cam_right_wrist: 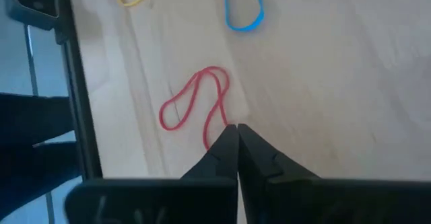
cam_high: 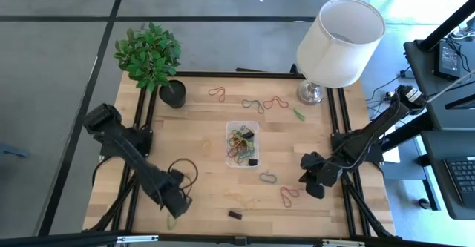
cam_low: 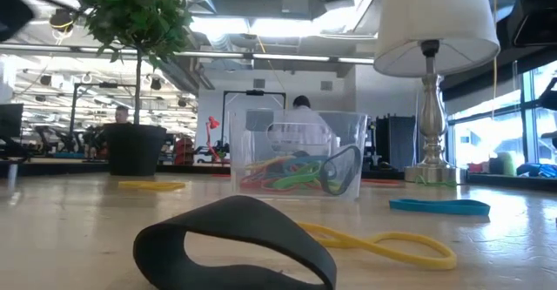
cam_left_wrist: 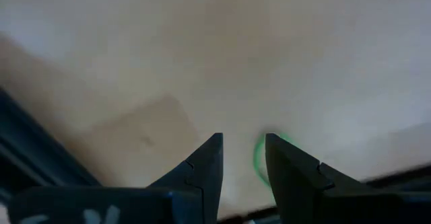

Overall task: Pick and place rubber bands into bin
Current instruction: Put the green rubber band into the transparent container

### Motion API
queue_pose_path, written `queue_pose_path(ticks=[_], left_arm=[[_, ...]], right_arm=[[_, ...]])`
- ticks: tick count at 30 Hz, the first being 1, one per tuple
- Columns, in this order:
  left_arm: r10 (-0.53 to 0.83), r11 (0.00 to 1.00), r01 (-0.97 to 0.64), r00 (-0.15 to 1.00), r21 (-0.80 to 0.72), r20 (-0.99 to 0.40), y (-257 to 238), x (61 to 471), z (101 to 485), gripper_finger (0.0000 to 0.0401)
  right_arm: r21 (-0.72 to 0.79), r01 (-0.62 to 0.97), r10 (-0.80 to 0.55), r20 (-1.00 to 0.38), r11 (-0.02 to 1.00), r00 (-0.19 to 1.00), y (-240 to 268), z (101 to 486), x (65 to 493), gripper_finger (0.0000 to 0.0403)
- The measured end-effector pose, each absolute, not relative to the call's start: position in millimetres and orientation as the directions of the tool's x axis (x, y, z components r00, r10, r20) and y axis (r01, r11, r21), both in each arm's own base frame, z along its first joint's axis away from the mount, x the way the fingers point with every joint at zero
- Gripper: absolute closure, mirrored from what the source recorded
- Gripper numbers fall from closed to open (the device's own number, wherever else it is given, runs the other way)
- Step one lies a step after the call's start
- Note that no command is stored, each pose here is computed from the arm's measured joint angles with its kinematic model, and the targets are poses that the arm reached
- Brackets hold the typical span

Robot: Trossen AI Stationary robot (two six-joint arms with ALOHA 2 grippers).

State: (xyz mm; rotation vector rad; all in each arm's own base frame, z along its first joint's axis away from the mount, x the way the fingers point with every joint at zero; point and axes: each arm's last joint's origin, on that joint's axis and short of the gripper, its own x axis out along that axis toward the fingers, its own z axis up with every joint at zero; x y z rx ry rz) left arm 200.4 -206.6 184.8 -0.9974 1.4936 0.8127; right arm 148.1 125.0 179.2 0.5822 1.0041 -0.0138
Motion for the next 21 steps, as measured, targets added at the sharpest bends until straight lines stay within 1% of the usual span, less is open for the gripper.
queue_pose_path(ticks=[2,5,9,12,18,21], left_arm=[[-0.182,0.416,-0.909,-0.039,-0.041,-0.982,-218.0,199.2,177.0,0.0296],[-0.217,0.421,-0.903,-0.009,-0.086,-0.976,-231.1,200.5,168.2,0.0296],[-0.236,0.424,-0.899,0.002,-0.105,-0.972,-240.0,200.4,161.0,0.0296],[-0.227,0.416,-0.905,-0.01,-0.088,-0.974,-243.8,197.1,157.1,0.0299],[-0.193,0.443,-0.895,-0.037,-0.053,-0.98,-251.5,190.4,145.0,0.0319],[-0.188,0.48,-0.876,-0.046,-0.051,-0.981,-254.8,189.9,138.4,0.0341]], right_arm=[[0.452,0.258,0.253,-0.793,0.854,0.554,125.0,180.0,148.0,0.0403],[0.449,0.241,0.256,-0.79,0.86,0.557,124.7,181.0,147.7,0.0403],[0.448,0.24,0.256,-0.79,0.861,0.557,124.7,180.9,147.8,0.0403],[0.448,0.239,0.256,-0.79,0.862,0.557,124.7,180.9,147.7,0.0403],[0.452,0.241,0.258,-0.788,0.859,0.559,124.9,181.1,147.9,0.0403],[0.454,0.24,0.259,-0.787,0.858,0.56,125.1,181.3,148.1,0.0403]])
